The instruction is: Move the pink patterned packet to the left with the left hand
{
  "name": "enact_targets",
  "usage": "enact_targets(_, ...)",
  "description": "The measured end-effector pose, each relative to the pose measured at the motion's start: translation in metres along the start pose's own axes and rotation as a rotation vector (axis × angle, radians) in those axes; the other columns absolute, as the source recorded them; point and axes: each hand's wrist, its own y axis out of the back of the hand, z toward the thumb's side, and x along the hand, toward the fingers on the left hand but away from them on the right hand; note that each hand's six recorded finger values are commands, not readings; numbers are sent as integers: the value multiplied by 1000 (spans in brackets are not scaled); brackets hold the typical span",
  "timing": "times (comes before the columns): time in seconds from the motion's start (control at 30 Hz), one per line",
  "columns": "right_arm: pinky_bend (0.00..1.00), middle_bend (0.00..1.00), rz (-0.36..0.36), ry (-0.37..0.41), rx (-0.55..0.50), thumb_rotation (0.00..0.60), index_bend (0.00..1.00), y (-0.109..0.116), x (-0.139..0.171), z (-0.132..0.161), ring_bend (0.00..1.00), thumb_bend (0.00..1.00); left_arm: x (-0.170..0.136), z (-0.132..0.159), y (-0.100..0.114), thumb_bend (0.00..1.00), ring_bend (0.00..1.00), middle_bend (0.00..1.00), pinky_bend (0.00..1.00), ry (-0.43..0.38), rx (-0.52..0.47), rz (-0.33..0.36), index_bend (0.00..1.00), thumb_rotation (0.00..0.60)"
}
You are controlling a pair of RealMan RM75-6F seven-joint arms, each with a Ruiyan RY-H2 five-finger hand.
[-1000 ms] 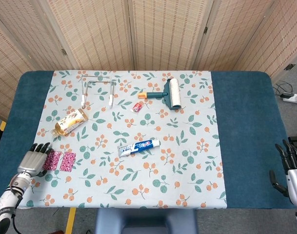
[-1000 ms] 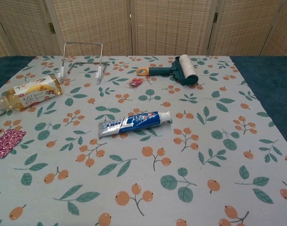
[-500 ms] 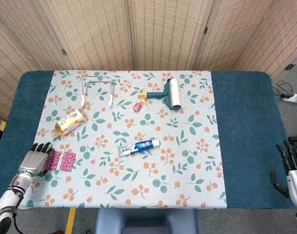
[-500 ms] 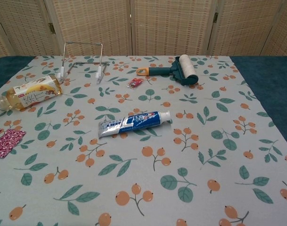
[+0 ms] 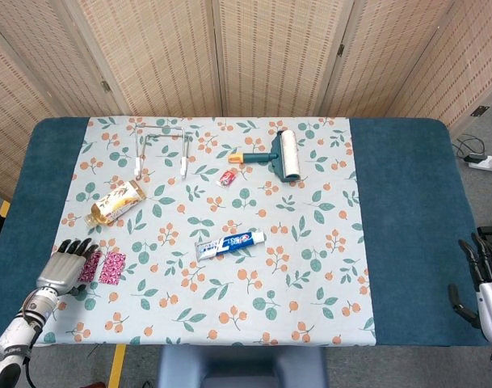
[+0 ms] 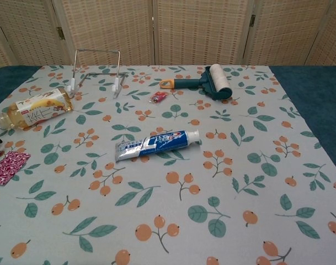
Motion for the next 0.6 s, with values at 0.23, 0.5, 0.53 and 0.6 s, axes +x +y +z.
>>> enact_targets(0.23,0,0,2,-4,-4,600,0,-1,0,-3,0,495,1,28,13,338,0,0,0,-68,14,29,131,600)
enact_targets(0.5,0,0,1,-12,-10,600,0,-1,0,-8,0,495,10,44,17,338,0,0,0,-79,30,31,139,600)
enact_targets(0.53,0,0,0,-13,-9,600,0,-1,1,-9,0,495,10,45,17,338,0,0,0,-80,33,29,137,600)
enact_targets(0.6,0,0,0,-16,-10,600,0,-1,1,-10,0,495,11,47,16,338,0,0,0,-79,39,25,133,600)
